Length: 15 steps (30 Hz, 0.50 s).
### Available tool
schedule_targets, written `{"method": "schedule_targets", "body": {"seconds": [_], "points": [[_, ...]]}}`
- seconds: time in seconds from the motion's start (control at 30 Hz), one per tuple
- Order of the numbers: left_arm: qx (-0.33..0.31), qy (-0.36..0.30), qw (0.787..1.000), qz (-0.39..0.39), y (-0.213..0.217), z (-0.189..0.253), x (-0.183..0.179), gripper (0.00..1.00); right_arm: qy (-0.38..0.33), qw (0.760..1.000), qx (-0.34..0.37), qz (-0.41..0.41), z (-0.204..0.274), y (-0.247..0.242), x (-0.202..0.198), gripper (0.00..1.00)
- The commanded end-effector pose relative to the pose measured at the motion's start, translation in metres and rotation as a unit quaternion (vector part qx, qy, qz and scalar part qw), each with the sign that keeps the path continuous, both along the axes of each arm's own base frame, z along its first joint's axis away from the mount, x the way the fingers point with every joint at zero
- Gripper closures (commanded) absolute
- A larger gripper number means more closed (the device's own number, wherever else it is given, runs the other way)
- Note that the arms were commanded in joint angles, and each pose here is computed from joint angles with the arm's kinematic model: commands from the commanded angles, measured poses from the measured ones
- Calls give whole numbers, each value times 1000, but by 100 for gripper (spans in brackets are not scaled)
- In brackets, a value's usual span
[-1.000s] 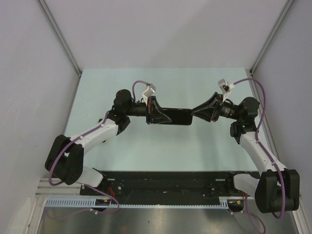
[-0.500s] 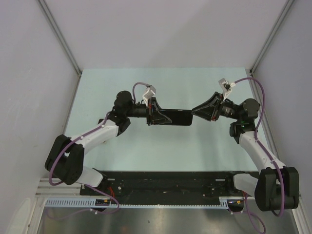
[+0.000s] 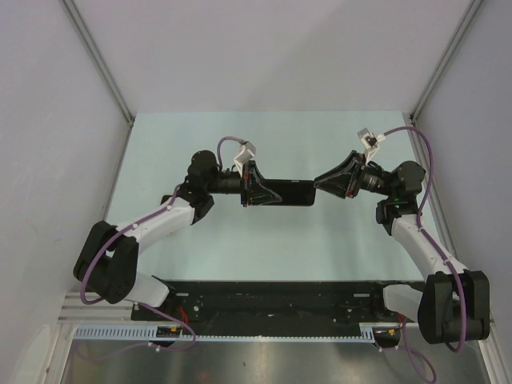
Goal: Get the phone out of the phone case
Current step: Remove the phone case from the phone.
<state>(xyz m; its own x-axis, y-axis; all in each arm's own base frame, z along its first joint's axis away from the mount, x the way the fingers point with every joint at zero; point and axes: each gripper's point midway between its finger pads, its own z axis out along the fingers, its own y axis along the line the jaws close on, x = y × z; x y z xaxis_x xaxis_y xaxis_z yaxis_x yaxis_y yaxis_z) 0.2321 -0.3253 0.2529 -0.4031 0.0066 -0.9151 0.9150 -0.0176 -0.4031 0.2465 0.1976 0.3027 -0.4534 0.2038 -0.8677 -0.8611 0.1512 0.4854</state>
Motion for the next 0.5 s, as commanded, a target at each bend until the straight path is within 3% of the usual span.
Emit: {"method": "schedule_targets", "body": {"seconds": [0.0, 0.3, 0.47], "points": [[-28, -54, 998, 10, 2, 25, 0, 98, -20, 1000, 7, -3, 10, 0, -1, 66], [-26, -58, 998, 8, 2, 22, -1, 99, 12, 1000, 15, -13, 8, -2, 5, 61], [-25, -59, 998, 9, 1, 20, -1, 99, 15, 1000, 15, -17, 8, -2, 5, 67]]}}
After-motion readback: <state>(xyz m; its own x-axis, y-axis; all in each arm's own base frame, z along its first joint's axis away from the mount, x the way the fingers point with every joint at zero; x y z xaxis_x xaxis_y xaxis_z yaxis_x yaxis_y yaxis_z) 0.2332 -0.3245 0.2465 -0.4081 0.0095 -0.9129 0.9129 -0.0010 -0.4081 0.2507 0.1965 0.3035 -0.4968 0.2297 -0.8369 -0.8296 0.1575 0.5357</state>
